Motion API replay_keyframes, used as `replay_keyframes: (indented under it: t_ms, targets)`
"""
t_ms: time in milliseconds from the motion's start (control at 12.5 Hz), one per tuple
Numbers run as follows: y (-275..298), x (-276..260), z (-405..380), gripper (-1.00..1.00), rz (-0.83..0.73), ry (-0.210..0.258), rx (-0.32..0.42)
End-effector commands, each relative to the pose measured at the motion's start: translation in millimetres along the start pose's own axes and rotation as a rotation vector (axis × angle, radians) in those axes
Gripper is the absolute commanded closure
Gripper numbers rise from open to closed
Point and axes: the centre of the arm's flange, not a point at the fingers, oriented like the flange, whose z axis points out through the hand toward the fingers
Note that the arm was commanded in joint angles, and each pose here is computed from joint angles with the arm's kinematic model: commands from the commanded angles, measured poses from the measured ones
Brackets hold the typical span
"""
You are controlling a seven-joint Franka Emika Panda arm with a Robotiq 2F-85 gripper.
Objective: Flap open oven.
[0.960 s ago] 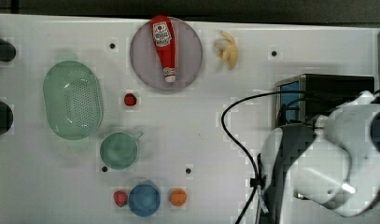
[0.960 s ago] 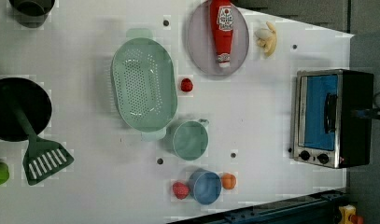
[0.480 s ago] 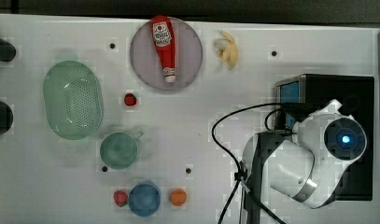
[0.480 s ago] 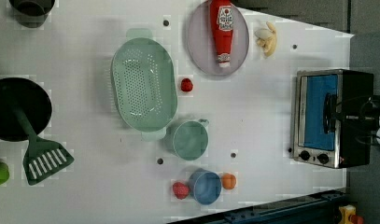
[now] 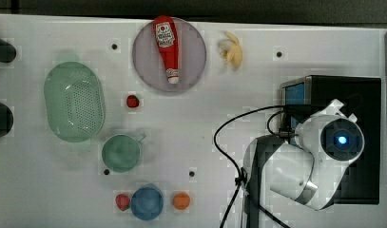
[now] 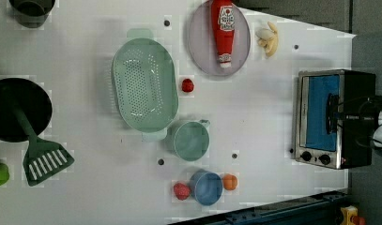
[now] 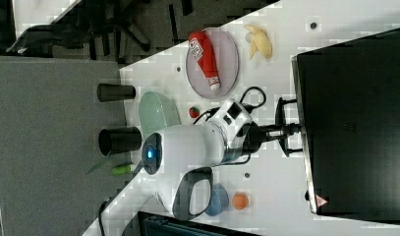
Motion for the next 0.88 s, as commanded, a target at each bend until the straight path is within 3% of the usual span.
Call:
replay_keyframes:
  t_ms: [80,560,880]
  targets:
    - [-56.1,20.8,14.3,0.65,-0.029,-0.045,-0.057]
    - [-148.5,35.5,52.9,0.65,-0.045,-0.119,-0.253]
    - [-208.7,28.7,82.9,0.65,0.036,-0.181,-0.415]
